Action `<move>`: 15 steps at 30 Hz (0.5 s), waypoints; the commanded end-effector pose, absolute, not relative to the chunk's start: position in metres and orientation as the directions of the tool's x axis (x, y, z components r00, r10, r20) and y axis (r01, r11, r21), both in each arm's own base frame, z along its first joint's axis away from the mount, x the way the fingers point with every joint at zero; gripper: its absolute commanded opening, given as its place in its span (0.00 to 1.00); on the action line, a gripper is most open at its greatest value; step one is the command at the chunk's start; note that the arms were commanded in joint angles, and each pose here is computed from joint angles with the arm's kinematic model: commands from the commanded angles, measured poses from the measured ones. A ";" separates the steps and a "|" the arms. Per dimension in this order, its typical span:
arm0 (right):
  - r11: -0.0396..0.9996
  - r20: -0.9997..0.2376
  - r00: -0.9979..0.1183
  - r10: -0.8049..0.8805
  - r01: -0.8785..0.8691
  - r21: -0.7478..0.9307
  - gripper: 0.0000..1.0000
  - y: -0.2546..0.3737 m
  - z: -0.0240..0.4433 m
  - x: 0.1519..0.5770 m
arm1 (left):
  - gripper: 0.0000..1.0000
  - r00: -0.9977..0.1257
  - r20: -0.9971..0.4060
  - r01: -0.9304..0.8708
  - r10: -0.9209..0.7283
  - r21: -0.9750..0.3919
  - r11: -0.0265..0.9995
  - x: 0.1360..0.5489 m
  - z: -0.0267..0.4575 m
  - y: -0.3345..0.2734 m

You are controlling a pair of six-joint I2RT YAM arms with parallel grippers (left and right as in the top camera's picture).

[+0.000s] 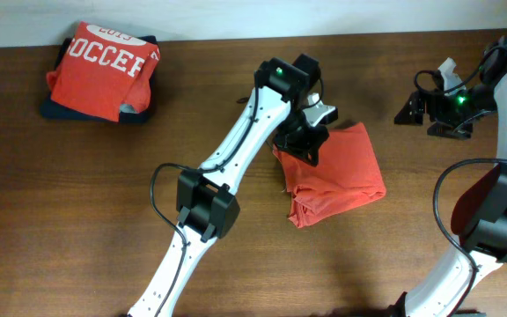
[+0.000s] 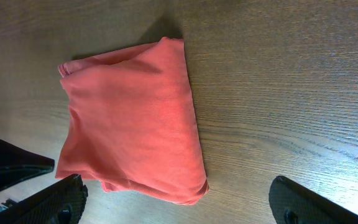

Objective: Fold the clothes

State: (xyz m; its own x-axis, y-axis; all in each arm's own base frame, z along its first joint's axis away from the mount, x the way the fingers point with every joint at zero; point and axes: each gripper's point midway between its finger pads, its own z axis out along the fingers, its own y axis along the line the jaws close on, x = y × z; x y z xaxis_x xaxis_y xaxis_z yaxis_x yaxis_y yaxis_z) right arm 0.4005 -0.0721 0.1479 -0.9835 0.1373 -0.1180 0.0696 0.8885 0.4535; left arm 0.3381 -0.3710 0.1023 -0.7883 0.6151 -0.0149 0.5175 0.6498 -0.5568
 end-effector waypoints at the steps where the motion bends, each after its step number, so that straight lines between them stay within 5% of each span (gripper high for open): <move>1: 0.895 -0.150 -0.979 0.135 0.056 0.442 0.99 -0.074 0.158 0.401 | 0.00 -0.767 0.000 0.525 0.642 -0.577 0.626 0.325 0.102 -0.377; 15: 0.895 -0.150 -0.979 0.135 0.056 0.442 0.99 -0.074 0.158 0.401 | 0.00 -0.663 0.260 0.477 0.702 -0.577 0.663 0.270 0.035 -0.354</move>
